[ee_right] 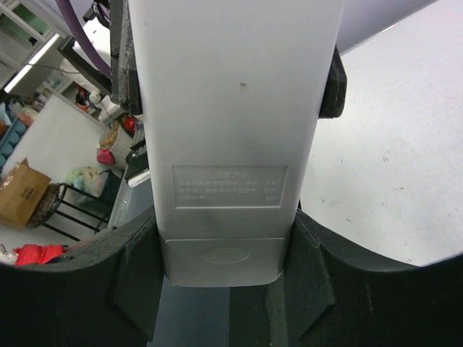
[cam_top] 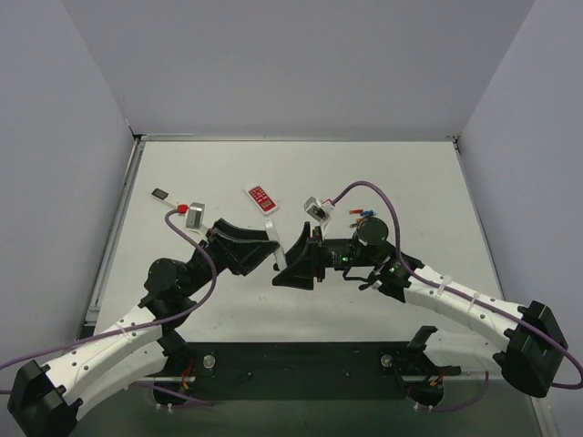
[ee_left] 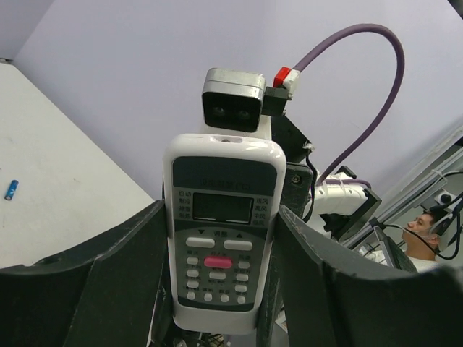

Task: Load the batteries into the remote control
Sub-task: Adjust the remote control.

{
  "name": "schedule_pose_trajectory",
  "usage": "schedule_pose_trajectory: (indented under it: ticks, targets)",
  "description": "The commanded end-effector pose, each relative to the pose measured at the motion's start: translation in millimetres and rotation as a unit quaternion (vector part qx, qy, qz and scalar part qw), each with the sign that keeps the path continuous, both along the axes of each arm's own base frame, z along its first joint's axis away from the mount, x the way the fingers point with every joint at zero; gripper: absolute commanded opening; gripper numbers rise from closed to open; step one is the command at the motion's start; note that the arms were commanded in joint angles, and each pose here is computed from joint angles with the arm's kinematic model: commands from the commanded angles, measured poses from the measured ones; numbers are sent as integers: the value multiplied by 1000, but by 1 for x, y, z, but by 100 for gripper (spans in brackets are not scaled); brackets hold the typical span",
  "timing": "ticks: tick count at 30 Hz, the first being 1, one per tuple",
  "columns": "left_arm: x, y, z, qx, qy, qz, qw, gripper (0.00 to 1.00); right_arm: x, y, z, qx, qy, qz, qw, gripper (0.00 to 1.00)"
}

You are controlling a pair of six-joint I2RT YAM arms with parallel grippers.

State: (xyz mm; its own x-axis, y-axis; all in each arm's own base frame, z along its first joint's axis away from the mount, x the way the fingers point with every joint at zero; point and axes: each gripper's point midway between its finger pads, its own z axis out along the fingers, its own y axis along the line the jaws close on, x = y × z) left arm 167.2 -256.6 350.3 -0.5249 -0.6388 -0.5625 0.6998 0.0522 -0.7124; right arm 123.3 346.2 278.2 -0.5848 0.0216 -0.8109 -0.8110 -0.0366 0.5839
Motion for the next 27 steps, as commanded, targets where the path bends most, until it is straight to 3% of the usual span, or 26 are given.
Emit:
schedule_pose_trajectory:
  ticks: [1,3,4,7,11,14,23,27]
  targets:
    - [5,10,1,21,-6,42,999,67,12,-11,12,-24,-112,-48,992,0]
    - [13,21,-6,51,8,83,995,80,16,-21,-8,-82,-109,-73,988,0]
    - [17,25,-10,62,16,99,993,87,27,-26,-12,-103,-140,-103,979,0]
    - [26,35,-19,108,37,139,984,90,30,-39,-32,-168,-157,-132,964,0]
    - [29,21,-33,155,60,122,979,92,49,-52,-51,-245,-203,-191,929,0]
    - [29,9,-34,148,66,115,980,93,59,-59,-63,-292,-216,-228,904,0]
    - [42,-14,-67,196,106,169,960,91,62,-47,-67,-328,-248,-269,871,0]
    - [45,-20,-78,186,125,175,959,77,63,-42,-67,-318,-245,-280,872,0]
